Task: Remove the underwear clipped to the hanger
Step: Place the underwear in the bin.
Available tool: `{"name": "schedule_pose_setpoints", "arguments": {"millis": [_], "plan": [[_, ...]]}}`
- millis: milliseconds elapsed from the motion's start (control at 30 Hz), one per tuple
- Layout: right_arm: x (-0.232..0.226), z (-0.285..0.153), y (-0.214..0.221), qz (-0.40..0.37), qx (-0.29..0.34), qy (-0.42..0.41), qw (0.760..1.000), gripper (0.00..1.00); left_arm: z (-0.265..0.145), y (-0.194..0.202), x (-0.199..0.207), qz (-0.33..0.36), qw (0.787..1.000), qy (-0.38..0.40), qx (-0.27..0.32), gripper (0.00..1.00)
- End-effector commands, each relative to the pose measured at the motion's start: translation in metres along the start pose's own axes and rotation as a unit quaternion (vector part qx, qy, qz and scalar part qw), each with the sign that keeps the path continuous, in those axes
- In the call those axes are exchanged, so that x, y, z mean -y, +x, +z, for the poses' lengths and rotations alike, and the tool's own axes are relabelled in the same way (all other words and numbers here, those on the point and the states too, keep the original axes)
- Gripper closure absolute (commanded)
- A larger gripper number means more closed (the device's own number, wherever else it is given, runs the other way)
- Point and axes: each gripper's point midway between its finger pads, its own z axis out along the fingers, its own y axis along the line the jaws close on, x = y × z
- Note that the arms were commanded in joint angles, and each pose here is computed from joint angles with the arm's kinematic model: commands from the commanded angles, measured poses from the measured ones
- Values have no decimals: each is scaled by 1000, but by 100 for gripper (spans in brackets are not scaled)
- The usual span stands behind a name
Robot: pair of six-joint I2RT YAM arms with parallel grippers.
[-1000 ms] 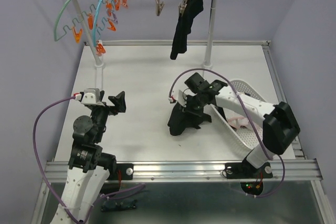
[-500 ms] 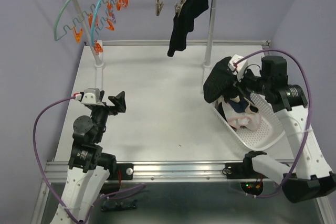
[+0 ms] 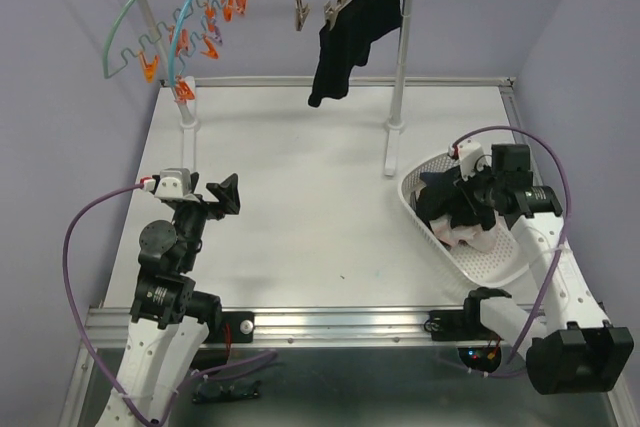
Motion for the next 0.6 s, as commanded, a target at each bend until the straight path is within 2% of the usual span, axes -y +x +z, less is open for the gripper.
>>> {"name": "schedule_pose_setpoints", "arguments": {"millis": [0,133,300,333,400,433,533,567], "plan": [[21,21,25,22,-27,40,999,97,1,-9,-1,5,1000,-2,24,1],[26,42,67,44,-71,29,996,94,0,-11,-1,5,1000,-1,27,1],[18,56,95,53,-98,-3,994,78,1,-11,0,6,1000,1,27,1],[19,55,93,54,-95,0,994,68,1,-11,0,7,1000,1,27,1],[23,49,88,50,-85,12,995,57,1,-11,0,7,1000,1,27,1],[28,46,82,49,-78,21,996,41,1,-11,0,7,1000,2,26,1],[40,34,73,42,-67,52,996,22,0,-11,0,6,1000,2,27,1],[47,28,64,39,-59,64,995,10,0,-12,1,6,1000,3,29,1]]}}
